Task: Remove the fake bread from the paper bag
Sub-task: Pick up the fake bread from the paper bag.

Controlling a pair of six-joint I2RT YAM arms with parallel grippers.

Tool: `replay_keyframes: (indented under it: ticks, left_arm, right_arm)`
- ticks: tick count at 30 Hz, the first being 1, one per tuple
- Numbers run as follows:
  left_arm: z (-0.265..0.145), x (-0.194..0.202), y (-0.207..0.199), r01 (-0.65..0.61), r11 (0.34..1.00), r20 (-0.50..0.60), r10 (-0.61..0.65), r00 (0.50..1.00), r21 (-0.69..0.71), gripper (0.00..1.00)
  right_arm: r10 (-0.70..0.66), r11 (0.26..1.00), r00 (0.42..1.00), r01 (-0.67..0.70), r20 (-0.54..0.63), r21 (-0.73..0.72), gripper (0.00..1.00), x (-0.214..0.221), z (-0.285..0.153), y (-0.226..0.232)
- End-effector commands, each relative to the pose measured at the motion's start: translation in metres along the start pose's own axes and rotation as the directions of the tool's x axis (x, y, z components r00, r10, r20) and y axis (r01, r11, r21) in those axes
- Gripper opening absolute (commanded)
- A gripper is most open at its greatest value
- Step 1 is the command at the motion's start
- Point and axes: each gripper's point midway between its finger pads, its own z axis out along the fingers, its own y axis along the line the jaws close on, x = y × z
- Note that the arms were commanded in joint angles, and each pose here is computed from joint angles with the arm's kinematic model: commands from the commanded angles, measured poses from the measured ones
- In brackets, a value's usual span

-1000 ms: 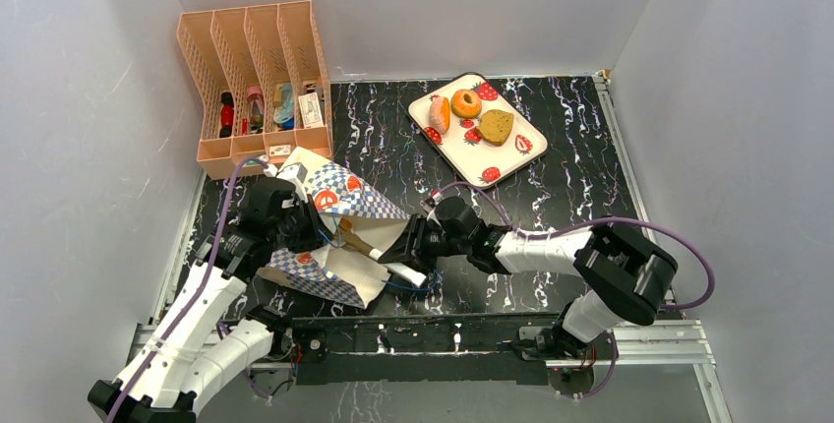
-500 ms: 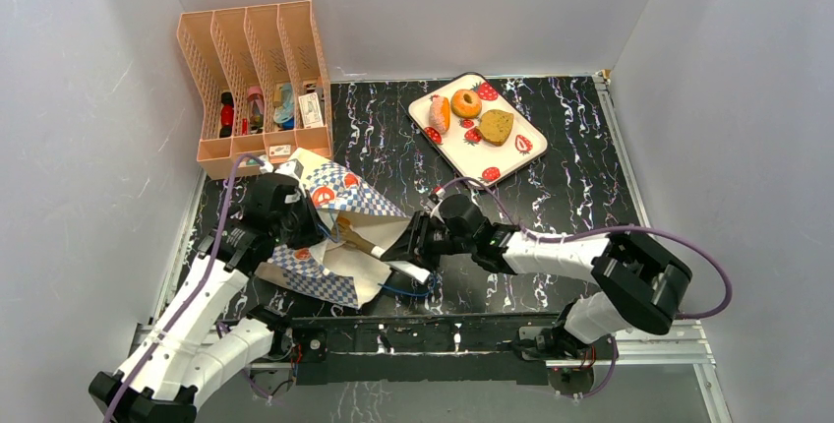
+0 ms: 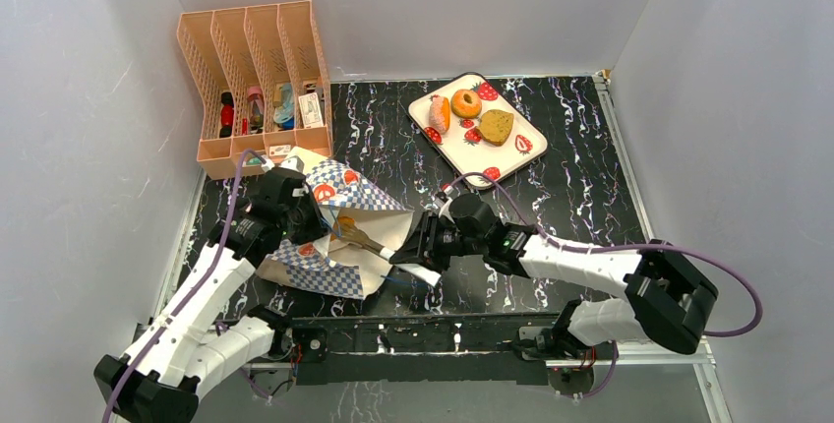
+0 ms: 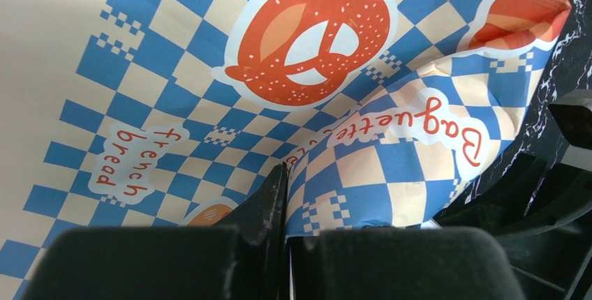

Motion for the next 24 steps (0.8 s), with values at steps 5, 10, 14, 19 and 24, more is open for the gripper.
replay_keyframes:
  ticks: [5,10,14,19,24]
  left_arm:
    - [-0.006,-0.018,-0.001,0.025,0.999,0.066,-0.023,0.998,-0.024,0.0]
    - [-0.001,-0.012,0.002,0.011,0.999,0.041,-0.009,0.999,-0.041,0.0]
    - [-0.002,-0.011,0.008,0.01,0.998,0.041,-0.007,0.999,-0.064,0.0]
    - [-0.003,-0.013,0.011,0.031,0.996,0.064,-0.026,0.998,-0.078,0.0]
    - [0.0,-0.014,0.012,0.037,0.995,0.068,-0.031,0.997,-0.09,0.0]
  right_arm:
    - [-0.093,0.994,0.995,0.095,0.035,-0.056,0.0,-0.005,-0.019,0.019]
    - [-0.125,0.991,0.991,0.127,0.045,-0.049,0.0,-0.002,-0.029,0.02]
    - [-0.136,0.99,0.989,0.139,0.055,-0.036,0.0,0.0,-0.039,0.017]
    - [-0.15,0.988,0.986,0.153,0.074,-0.027,0.0,0.002,-0.055,0.016]
    - [-0.164,0.986,0.982,0.166,0.092,-0.025,0.0,0.004,-0.071,0.02]
